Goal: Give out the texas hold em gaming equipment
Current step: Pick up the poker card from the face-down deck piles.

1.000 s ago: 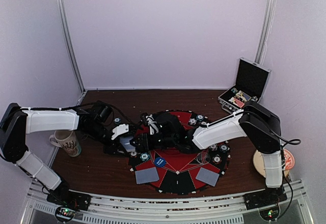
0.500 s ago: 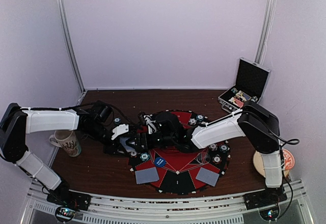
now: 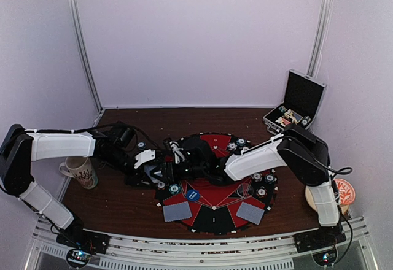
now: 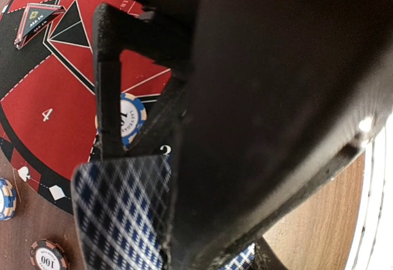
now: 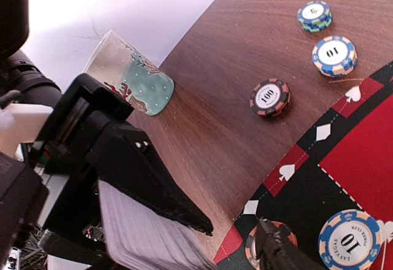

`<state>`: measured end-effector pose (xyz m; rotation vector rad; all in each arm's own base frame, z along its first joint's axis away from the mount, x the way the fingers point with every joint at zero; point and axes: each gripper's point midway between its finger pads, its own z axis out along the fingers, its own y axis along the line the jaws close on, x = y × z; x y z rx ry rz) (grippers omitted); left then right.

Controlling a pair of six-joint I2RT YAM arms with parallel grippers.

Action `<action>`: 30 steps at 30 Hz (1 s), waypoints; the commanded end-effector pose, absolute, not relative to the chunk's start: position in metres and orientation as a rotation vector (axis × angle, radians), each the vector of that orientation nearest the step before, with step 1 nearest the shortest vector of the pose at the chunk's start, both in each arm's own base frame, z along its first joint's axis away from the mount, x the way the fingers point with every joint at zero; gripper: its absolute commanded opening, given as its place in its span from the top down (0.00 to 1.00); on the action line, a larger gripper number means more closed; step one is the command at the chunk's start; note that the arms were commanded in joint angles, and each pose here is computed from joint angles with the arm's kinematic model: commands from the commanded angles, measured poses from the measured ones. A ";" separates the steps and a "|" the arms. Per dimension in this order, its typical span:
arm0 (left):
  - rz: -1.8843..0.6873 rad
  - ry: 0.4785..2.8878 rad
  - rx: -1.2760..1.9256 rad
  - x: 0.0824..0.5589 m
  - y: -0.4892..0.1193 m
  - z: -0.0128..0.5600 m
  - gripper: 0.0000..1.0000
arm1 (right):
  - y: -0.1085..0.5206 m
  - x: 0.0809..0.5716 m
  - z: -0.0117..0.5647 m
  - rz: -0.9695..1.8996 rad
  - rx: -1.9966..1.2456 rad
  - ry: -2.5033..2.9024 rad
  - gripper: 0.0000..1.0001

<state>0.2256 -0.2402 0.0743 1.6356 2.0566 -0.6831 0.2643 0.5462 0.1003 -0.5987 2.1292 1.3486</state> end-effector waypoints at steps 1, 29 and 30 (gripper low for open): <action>-0.719 2.009 1.647 0.222 -0.247 0.080 0.65 | 0.531 0.285 0.100 1.230 -0.513 2.148 0.44; -0.716 2.014 1.647 0.223 -0.246 0.080 0.65 | 0.502 0.239 0.162 1.437 -0.566 2.038 1.00; -0.715 2.014 1.646 0.223 -0.246 0.080 0.65 | 0.498 0.238 0.163 1.437 -0.552 2.036 1.00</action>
